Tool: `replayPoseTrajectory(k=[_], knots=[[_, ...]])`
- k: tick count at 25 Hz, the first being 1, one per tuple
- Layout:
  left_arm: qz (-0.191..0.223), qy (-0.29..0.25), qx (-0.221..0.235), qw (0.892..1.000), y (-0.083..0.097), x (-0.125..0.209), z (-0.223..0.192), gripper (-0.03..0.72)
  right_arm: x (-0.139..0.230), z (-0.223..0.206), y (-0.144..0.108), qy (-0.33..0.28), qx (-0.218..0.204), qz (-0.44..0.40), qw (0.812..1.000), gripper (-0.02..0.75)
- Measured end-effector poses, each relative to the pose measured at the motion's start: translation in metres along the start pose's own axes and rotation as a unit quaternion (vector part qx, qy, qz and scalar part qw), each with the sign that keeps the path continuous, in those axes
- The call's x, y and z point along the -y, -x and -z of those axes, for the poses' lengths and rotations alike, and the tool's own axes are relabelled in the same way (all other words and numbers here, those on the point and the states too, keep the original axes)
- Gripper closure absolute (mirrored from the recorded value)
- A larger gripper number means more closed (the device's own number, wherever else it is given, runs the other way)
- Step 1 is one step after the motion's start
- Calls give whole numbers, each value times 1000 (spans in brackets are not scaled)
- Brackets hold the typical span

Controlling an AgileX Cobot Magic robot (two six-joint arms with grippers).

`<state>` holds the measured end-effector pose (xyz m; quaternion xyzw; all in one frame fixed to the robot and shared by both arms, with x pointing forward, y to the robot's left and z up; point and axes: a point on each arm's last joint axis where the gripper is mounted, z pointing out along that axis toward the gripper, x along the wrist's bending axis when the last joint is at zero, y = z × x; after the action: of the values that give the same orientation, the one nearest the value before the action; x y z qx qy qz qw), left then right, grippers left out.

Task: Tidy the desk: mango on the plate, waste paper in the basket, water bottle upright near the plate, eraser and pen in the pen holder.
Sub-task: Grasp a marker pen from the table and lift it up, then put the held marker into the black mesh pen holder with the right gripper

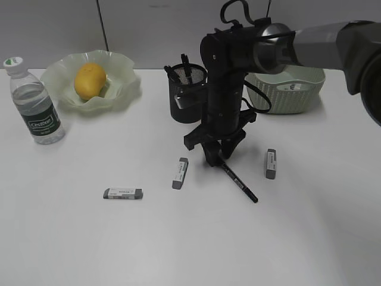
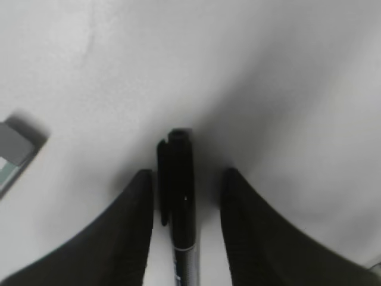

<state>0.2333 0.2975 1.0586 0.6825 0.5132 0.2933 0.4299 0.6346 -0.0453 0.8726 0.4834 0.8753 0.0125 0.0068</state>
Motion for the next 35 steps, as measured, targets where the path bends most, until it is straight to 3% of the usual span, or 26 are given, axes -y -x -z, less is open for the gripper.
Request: replayPoseTrajectory(k=[6, 14, 24, 30, 35], knots=[[0, 0, 0, 1000, 0, 0, 0, 263, 0, 0, 0, -1, -2, -1, 1000, 552], [0, 0, 0, 1000, 0, 0, 0, 263, -2, 4, 0, 0, 0, 13, 1000, 566], [0, 0, 0, 1000, 0, 0, 0, 263, -21, 38, -3, 50, -17, 19, 998, 566], [0, 0, 0, 1000, 0, 0, 0, 263, -33, 109, -5, 175, -22, 30, 984, 566], [0, 0, 0, 1000, 0, 0, 0, 263, -47, 158, -4, 335, -12, 31, 942, 567]])
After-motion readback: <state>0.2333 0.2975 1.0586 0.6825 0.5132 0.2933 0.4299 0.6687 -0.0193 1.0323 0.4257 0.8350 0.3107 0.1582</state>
